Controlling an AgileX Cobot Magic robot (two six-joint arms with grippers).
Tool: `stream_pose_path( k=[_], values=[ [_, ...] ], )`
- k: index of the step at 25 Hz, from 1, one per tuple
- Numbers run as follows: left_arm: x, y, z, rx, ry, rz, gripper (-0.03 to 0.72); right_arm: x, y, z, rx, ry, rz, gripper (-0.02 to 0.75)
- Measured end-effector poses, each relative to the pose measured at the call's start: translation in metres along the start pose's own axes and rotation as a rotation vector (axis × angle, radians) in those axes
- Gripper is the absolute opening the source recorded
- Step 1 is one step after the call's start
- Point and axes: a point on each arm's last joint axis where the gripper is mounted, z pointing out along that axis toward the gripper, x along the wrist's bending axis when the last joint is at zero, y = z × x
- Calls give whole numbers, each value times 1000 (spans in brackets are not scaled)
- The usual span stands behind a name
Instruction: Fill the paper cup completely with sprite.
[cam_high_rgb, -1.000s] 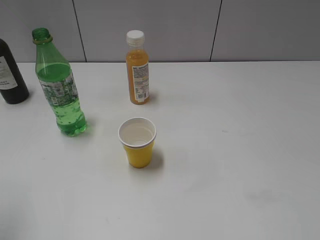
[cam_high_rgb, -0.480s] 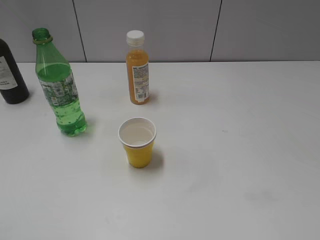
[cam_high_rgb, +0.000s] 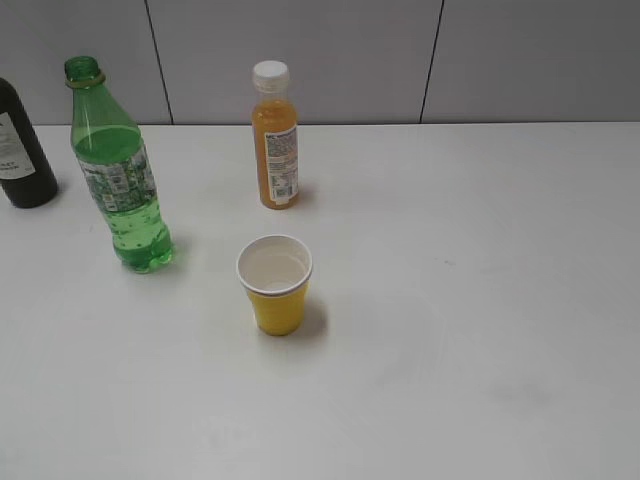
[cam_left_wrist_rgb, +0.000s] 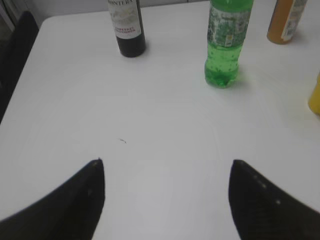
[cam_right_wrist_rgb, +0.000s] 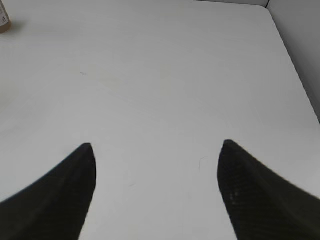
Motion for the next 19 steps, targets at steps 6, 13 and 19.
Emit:
stream_pose_path(
  k=[6,13,19],
  values=[
    [2,-4,2,-61,30,-21,589,0,0,0,0,0,0,585],
    [2,-4,2,-67,35,-27,589,0,0,0,0,0,0,585],
    [3,-4,2,-67,39,-28,589,0,0,0,0,0,0,585]
  ],
)
